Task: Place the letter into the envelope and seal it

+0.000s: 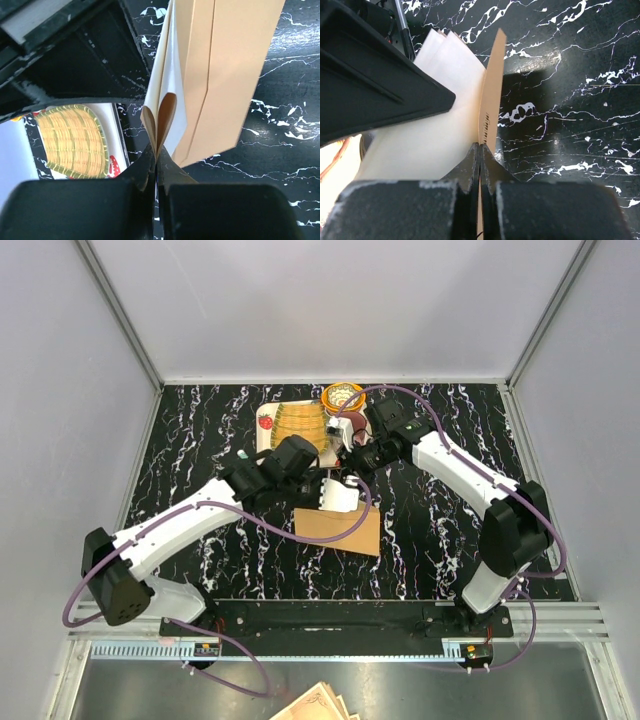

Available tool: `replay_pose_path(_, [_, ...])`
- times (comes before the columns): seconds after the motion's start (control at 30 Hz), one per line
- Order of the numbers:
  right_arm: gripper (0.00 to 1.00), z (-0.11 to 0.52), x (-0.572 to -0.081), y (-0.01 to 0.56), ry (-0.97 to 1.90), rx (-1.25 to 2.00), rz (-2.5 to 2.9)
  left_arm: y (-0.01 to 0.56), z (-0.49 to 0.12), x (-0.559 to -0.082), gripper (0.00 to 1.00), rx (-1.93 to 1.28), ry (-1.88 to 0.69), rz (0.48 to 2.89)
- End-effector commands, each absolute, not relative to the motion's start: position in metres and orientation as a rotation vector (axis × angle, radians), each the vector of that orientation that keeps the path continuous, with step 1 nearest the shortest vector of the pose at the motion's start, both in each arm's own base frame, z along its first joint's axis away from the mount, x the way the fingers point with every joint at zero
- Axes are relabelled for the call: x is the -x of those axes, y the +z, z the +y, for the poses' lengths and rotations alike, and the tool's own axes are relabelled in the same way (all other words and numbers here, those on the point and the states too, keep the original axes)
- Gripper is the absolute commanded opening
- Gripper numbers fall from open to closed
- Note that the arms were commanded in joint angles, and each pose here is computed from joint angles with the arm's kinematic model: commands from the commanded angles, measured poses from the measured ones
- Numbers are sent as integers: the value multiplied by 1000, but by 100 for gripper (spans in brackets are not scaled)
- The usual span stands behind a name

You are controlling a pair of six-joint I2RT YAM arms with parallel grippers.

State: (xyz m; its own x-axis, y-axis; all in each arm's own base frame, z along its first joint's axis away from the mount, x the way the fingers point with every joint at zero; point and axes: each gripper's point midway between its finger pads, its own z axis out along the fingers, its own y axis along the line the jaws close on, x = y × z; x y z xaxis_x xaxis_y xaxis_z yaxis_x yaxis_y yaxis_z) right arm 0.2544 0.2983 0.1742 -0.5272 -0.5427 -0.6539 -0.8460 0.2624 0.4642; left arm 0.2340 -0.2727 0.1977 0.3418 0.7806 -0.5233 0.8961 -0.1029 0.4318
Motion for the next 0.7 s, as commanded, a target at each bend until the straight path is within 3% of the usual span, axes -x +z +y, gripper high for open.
replay_pose_path(0.0, [0,306,-249,198,1217,1248,2092,206,-286,-237,0,-1867,-212,1442])
replay_pose_path(0.67, [0,307,-237,200,1299,1245,2083,150,-275,-209,0,-2019,-250,1486])
